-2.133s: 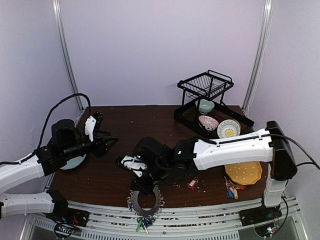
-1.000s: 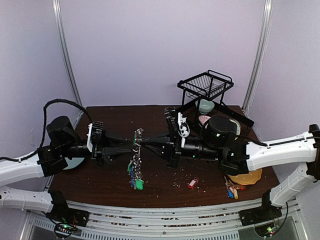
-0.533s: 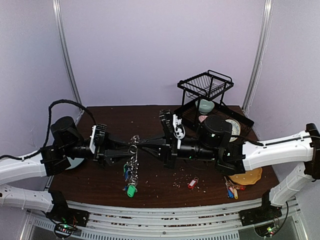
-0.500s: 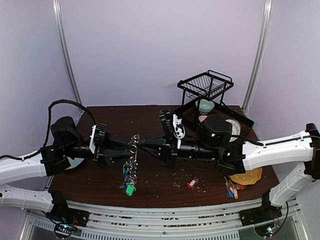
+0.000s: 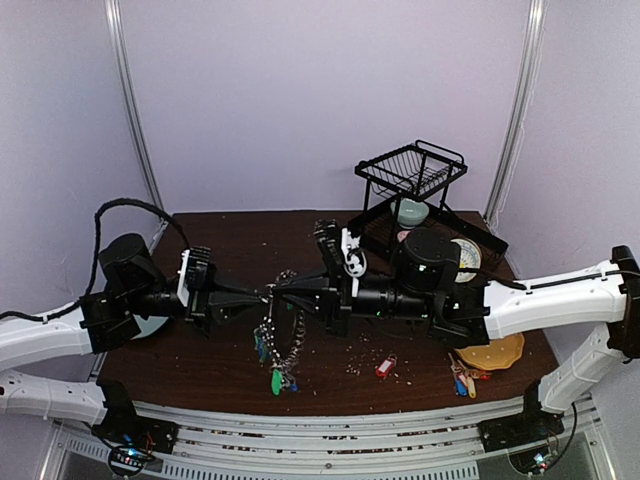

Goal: Put the keys on the keyring

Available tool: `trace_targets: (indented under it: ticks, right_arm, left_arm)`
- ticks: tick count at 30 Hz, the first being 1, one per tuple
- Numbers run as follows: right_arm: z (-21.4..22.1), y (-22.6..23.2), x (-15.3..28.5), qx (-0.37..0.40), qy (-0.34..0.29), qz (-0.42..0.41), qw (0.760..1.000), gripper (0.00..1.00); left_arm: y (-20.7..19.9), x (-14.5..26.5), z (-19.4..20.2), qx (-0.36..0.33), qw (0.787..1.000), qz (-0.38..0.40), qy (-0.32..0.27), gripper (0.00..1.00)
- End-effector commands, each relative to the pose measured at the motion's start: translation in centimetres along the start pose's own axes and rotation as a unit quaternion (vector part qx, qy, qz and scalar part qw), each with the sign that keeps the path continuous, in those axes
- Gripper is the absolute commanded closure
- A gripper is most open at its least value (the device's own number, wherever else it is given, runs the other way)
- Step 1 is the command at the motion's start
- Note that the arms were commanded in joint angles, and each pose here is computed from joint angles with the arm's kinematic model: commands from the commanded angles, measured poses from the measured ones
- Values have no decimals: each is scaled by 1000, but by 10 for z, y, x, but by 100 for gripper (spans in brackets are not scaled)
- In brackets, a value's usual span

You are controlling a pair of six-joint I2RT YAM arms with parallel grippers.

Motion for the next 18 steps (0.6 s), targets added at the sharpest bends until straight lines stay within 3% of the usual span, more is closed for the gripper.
trace_targets:
  ticks: [1, 18]
  right_arm:
    - [-24, -5, -2, 19, -43, 7, 999, 100]
    - [-3, -12, -4, -9, 40, 30, 999, 100]
  left_arm:
    - [-1, 1, -4, -14, 1000, -1, -16, 100]
    - [2, 19, -13, -67, 990, -121, -33, 100]
Point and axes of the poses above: each gripper's point midway between its finger pads, its own x axis back along the fingers, its own y axis along the line the jaws close on, z = x × y, the point moved 10 cm from there along x, back along the fingers, and after that the axes turned 11 degrees about x, right-handed, at the moved point
